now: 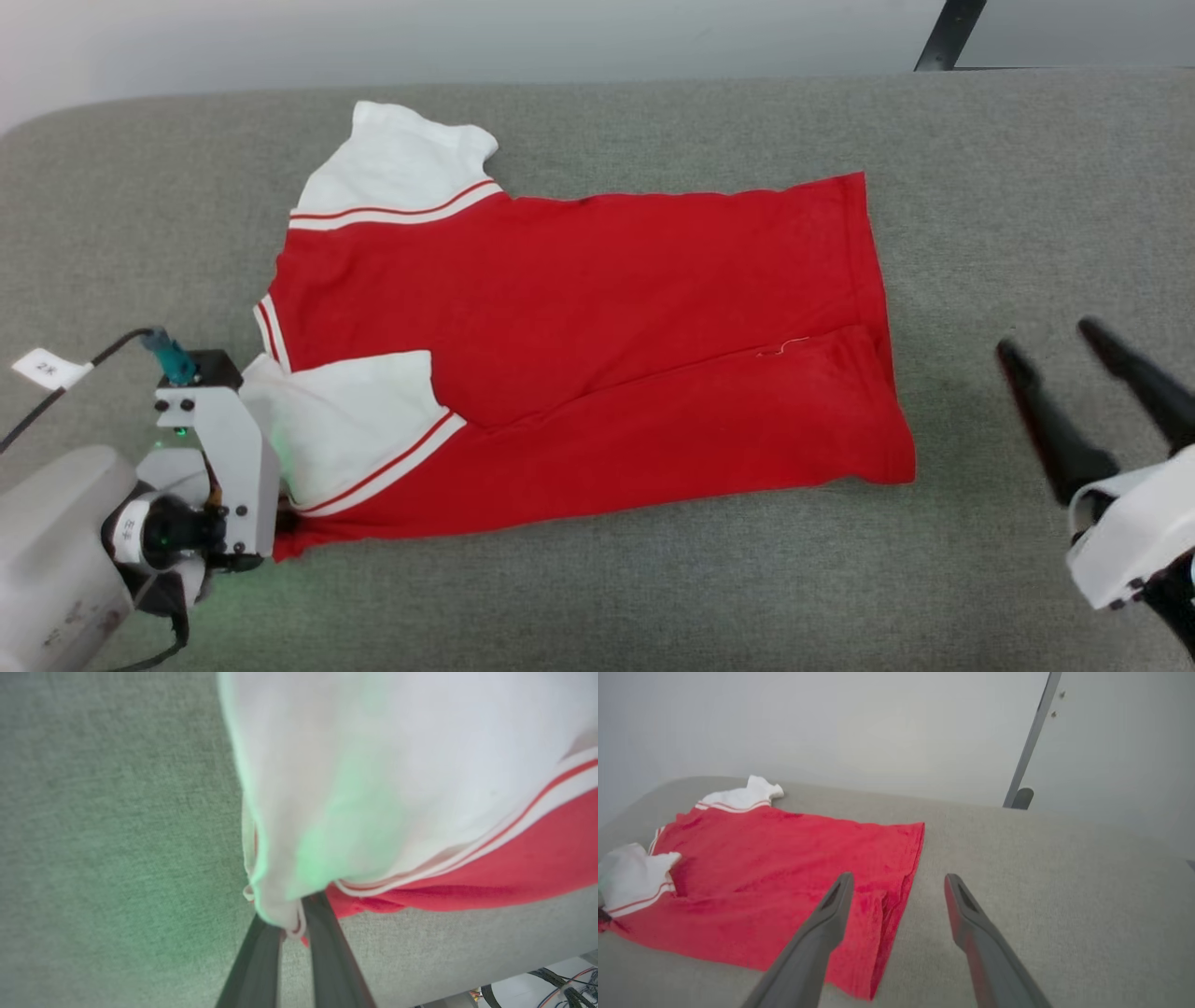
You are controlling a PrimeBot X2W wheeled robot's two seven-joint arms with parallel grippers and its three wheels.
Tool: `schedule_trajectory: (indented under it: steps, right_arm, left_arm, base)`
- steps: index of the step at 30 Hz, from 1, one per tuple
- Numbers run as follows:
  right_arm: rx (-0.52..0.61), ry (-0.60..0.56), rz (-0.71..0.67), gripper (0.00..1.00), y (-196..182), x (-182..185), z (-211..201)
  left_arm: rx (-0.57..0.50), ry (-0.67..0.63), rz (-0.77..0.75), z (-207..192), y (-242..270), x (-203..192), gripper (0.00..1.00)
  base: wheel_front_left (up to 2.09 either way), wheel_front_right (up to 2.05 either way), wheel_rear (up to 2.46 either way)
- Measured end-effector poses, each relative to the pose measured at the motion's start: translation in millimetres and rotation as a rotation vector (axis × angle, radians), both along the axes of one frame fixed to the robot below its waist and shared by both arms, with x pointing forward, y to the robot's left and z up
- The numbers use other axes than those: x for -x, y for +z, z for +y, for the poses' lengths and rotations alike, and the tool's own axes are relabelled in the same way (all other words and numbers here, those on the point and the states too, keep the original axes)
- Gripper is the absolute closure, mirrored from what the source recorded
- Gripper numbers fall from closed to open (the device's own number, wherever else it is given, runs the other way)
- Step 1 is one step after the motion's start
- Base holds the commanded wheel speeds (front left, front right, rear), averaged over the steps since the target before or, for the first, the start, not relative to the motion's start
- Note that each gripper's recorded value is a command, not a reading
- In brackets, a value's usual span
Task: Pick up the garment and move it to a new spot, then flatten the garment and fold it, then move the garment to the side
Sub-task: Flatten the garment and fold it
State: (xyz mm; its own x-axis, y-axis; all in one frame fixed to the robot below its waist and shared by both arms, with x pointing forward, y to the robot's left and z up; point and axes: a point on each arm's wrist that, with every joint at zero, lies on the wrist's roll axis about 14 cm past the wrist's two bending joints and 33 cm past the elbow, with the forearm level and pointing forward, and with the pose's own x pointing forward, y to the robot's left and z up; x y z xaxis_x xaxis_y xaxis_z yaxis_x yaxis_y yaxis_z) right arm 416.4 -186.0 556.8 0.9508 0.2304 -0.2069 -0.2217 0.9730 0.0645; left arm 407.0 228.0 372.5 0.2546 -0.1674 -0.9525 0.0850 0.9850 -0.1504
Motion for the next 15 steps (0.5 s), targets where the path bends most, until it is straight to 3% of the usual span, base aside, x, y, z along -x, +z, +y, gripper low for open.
schedule_trajectory:
  steps: [4,15]
  right_arm:
    - [0.035,0.035,0.205,0.0,-33.1,7.1,2.3]
    - [0.118,0.09,0.614,0.0,-82.3,7.7,1.5]
  left_arm:
    - [0.004,-0.005,-0.013,-1.2,0.2,-3.7,1.0]
    - [0.009,-0.017,-0.042,-8.8,2.2,-19.9,1.0]
  base:
    - [0.0,0.0,0.0]
    - [0.0,0.0,0.0]
